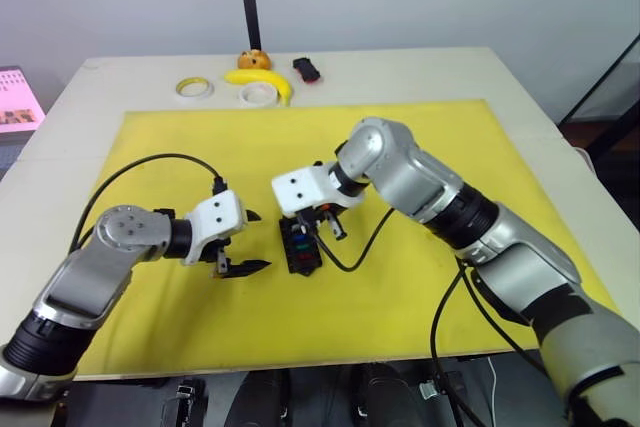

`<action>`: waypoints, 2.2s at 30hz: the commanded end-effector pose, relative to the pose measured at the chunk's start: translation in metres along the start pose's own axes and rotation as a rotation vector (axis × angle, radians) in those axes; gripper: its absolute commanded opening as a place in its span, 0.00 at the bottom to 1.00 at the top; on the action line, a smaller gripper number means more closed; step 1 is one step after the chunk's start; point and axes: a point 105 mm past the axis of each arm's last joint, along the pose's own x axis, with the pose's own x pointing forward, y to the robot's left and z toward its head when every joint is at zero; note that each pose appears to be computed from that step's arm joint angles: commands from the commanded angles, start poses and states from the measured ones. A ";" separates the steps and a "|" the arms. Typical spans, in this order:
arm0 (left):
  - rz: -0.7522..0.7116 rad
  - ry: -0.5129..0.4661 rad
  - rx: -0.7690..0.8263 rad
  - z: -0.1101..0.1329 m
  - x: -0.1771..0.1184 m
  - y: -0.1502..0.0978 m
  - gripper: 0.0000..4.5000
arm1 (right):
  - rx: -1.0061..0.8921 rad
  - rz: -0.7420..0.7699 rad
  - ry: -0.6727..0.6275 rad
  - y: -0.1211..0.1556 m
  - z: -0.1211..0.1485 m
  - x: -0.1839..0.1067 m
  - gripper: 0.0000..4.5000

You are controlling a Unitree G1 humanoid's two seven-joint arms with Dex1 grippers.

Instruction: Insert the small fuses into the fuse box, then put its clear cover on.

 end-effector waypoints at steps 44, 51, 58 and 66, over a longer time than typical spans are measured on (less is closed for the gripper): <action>0.034 -0.014 0.034 0.005 0.000 0.006 1.00 | -0.001 -0.029 -0.026 -0.002 0.013 -0.015 0.43; 0.035 -0.016 0.038 0.006 0.001 0.007 1.00 | 0.029 -0.049 -0.079 -0.007 0.019 -0.026 0.43; 0.037 -0.013 0.044 0.006 0.000 0.010 1.00 | 0.067 -0.052 -0.123 -0.008 0.013 -0.027 0.43; 0.030 -0.012 0.040 0.004 0.000 0.010 1.00 | 0.085 -0.011 -0.150 -0.005 0.013 -0.018 0.43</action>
